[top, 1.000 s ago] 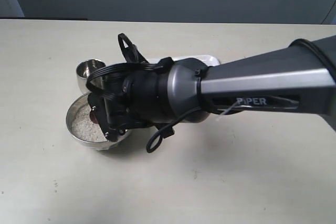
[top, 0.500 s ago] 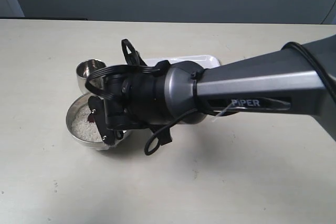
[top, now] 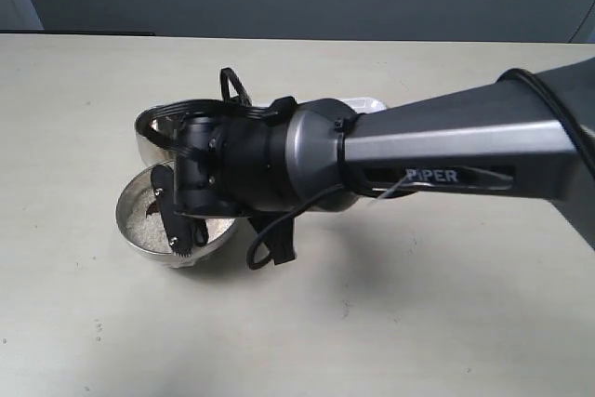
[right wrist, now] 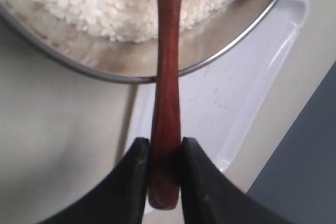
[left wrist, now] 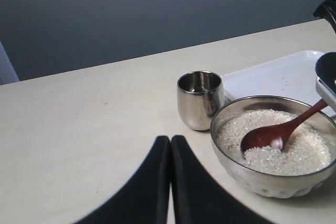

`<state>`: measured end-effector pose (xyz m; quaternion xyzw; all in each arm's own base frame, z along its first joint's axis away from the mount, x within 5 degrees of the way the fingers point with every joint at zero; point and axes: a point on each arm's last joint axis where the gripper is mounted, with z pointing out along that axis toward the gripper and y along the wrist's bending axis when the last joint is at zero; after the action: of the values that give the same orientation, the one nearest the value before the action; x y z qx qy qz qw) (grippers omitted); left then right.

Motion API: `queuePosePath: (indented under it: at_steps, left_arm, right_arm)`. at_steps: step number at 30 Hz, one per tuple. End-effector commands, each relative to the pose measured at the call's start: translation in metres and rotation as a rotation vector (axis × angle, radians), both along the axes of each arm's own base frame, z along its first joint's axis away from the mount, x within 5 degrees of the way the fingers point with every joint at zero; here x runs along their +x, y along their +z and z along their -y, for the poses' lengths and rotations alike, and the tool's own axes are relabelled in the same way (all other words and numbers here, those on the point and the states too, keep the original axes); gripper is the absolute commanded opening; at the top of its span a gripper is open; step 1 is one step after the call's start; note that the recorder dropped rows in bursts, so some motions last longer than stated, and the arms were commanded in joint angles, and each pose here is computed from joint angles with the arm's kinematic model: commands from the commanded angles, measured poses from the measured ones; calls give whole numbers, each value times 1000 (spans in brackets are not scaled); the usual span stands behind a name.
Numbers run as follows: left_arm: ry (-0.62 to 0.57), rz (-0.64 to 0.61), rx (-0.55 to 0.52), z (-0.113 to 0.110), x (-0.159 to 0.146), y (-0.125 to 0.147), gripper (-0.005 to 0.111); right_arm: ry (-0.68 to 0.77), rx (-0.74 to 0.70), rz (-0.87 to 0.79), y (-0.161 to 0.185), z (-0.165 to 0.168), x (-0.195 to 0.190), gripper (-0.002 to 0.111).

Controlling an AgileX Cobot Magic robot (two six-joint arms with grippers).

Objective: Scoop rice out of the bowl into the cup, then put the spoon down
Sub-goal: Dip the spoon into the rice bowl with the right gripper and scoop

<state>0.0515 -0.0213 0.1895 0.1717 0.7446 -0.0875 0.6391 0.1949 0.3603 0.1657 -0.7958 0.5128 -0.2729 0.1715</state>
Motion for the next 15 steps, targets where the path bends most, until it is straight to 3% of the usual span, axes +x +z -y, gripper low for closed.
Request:
queuePosePath:
  at_steps: [1, 15]
  left_arm:
    - [-1, 19, -9, 0, 0, 2, 1]
    - [-1, 19, -9, 0, 0, 2, 1]
  right_arm:
    - [-29, 43, -8, 12, -6, 3, -1]
    - [-223, 63, -219, 23, 16, 16, -1]
